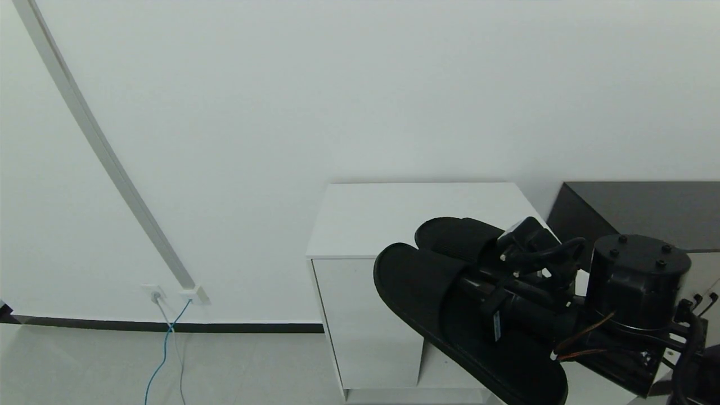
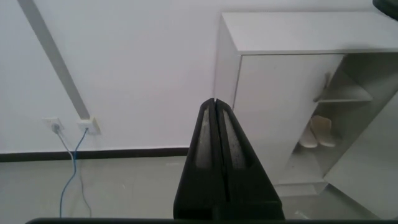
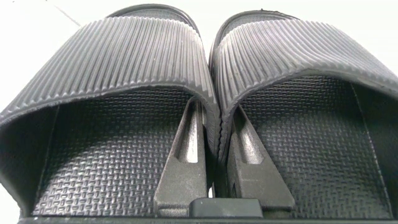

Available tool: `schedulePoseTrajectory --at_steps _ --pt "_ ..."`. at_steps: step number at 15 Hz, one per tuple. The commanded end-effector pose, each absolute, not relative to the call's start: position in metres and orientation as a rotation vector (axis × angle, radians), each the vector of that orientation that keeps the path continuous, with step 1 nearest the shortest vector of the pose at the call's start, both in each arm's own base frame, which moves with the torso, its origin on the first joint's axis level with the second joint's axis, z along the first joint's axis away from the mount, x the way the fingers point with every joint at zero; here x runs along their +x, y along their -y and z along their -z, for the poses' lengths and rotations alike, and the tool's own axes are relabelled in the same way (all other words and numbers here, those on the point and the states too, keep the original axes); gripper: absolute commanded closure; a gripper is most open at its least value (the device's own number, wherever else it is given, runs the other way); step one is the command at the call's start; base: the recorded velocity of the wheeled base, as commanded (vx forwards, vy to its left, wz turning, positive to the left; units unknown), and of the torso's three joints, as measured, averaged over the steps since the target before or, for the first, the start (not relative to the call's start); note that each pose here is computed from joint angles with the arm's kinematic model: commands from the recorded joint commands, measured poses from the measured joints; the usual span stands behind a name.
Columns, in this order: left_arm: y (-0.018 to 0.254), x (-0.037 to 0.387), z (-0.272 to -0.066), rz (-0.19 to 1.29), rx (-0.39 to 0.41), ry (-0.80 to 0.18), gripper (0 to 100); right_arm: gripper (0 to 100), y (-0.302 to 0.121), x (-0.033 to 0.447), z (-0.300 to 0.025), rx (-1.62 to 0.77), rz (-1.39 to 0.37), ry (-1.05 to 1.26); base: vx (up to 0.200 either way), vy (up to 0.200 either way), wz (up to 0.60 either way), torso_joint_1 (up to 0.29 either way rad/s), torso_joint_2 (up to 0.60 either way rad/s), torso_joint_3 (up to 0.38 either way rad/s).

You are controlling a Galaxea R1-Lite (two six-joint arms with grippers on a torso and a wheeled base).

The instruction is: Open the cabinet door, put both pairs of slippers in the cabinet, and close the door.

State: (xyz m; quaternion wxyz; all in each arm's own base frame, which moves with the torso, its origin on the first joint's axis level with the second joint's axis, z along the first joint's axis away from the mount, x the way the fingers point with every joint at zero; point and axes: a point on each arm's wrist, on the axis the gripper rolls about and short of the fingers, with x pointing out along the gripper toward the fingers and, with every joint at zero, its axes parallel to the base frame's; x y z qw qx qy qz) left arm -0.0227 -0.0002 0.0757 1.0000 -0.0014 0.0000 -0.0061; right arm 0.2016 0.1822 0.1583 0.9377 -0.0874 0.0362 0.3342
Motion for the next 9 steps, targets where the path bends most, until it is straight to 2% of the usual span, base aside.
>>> schedulePoseTrajectory --at_steps 1,8,9 --pt "0.0002 -0.0227 -0.0758 0.012 -0.003 0.002 100 100 -0.1818 0.2016 -0.1590 -0.178 -0.681 -0.071 0.000 -0.200 0.00 0.002 0.00 0.002" --pt "0.0002 -0.0227 -0.0757 0.012 -0.003 0.000 100 100 -0.1826 0.2024 -0.1568 -0.181 -0.682 -0.080 0.000 -0.200 0.00 0.002 0.00 0.003" --pt "0.0002 -0.0227 -0.0758 0.014 -0.003 0.002 100 100 -0.1825 0.2029 -0.1564 -0.180 -0.680 -0.082 0.000 0.000 0.00 0.000 0.00 0.000"
